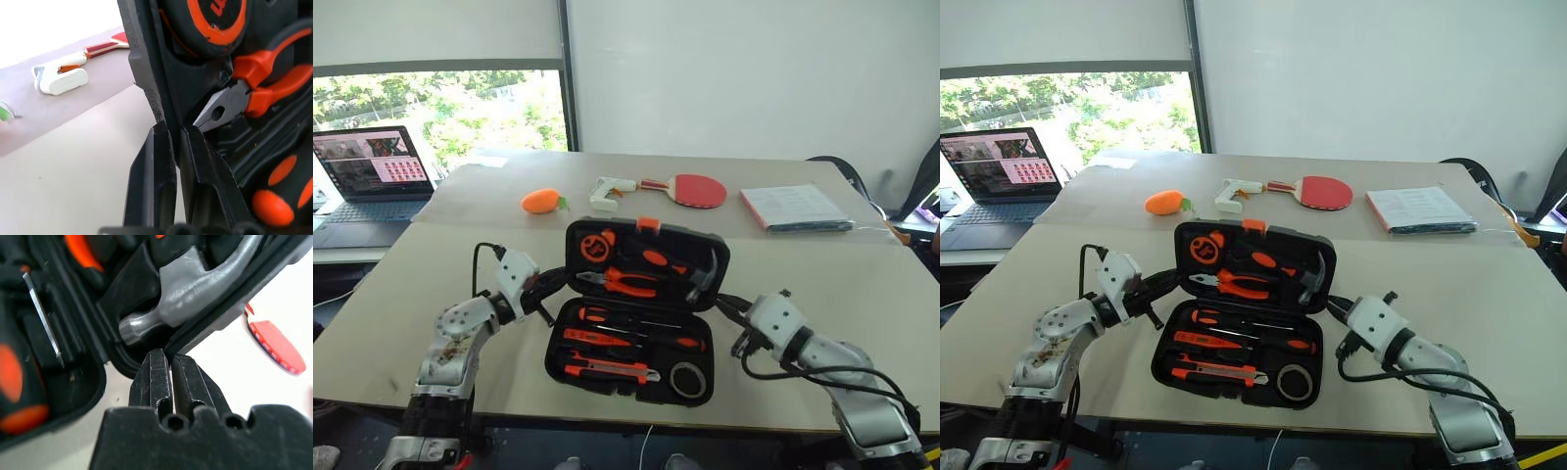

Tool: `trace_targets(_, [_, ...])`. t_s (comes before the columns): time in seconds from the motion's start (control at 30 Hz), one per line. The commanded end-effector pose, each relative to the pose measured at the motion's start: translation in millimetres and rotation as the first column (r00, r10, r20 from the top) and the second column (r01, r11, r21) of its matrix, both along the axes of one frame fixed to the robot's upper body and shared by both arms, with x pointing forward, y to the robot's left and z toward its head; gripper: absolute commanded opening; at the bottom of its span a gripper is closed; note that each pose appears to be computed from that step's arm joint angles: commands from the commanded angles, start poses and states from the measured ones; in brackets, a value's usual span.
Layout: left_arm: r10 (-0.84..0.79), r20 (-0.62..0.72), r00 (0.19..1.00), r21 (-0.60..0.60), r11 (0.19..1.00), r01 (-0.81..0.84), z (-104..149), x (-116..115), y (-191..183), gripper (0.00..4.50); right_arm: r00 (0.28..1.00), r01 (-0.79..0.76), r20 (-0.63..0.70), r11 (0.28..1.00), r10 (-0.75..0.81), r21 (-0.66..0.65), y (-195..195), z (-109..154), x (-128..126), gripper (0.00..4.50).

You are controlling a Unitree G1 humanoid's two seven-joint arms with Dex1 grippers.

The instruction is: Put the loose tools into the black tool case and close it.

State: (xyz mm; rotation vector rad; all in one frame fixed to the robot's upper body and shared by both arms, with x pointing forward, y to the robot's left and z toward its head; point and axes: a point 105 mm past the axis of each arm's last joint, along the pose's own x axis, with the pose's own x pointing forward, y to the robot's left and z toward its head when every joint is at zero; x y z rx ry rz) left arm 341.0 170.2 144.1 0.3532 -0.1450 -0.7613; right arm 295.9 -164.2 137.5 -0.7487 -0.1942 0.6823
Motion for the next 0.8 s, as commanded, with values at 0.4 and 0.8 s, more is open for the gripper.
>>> trace_targets(0.4, [-0.043, 0.091, 0.995, 0.105, 0.994, 0.033, -5.6, -28.7, 10.6, 1.44, 0.939, -0.209, 0.194, 0.921, 0.283, -0.328, 6.3, -1.9, -34.9, 1.16])
trace_targets(0.8, [-0.029, -0.375, 0.927, 0.290, 0.946, 0.147, -39.0, -107.3, 85.5, 4.50, 0.931, -0.357, -0.172, 0.902, 0.322, -0.241, -6.8, -10.1, -93.9, 4.46])
